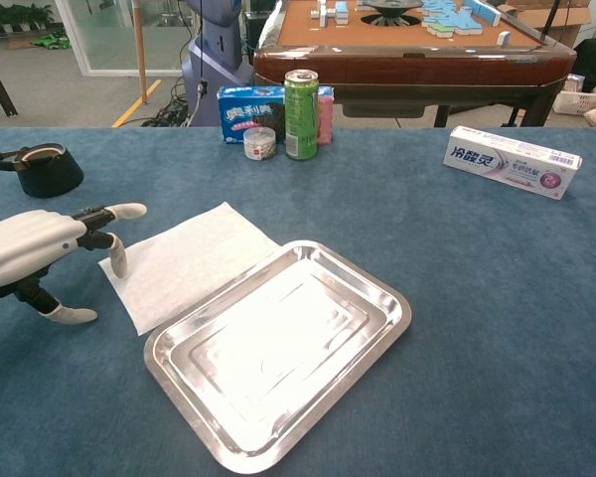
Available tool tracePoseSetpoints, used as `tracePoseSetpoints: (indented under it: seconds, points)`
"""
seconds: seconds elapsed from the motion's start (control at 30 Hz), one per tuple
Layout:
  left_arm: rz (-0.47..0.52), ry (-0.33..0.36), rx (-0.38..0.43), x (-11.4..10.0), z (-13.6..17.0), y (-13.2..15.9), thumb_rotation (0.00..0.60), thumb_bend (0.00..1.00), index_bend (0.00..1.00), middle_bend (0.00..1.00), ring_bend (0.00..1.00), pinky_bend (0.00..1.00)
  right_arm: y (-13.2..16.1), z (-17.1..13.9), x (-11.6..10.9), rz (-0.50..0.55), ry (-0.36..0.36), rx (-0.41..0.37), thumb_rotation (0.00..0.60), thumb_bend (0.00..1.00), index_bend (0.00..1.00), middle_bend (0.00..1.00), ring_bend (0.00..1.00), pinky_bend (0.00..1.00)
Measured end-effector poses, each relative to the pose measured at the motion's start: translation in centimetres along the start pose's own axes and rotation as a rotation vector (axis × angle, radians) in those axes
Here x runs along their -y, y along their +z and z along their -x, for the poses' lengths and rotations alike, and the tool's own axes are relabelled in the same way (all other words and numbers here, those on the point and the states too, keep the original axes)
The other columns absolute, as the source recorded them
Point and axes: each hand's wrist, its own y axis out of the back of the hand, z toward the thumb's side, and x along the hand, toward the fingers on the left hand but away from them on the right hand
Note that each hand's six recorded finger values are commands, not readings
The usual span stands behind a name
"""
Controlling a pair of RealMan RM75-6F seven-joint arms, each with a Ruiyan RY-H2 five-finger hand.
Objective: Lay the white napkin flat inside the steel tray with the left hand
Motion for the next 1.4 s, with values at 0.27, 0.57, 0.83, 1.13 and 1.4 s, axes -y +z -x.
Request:
tracePoseSetpoints:
  seconds: [0.27,0.57,0.83,1.13,1.4]
  points:
    - [0.006,0.008,-0.019,0.1,-0.4,0.1,0.600,0.17,0.44,0.00,0.00,0.29,0.0,0.1,0.1,-0.001,0.002,0.001,0.600,0.21,0.35,0.25,0.10,0.20]
    - [0.015,0.014,-0.033,0.2,-0.7,0.2,0.600,0.17,0.45,0.00,0.00,0.29,-0.1,0.1,0.0,0.001,0.002,0.002,0.600,0.21,0.35,0.25,0.10,0.20]
    - [0.042,0.037,-0.038,0.2,-1.2,0.7,0.600,0.17,0.48,0.01,0.00,0.30,-0.2,0.1,-0.1,0.004,0.000,0.005,0.600,0.21,0.35,0.25,0.10,0.20]
    - [0.063,0.053,-0.047,0.3,-1.5,0.9,0.600,0.21,0.50,0.03,0.00,0.32,-0.2,0.1,-0.1,0.006,-0.002,0.007,0.600,0.21,0.35,0.25,0.10,0.20]
    - [0.081,0.057,-0.049,0.2,-1.7,1.0,0.600,0.22,0.52,0.03,0.00,0.32,-0.3,0.2,-0.1,0.006,-0.002,0.009,0.600,0.21,0.35,0.25,0.10,0.20]
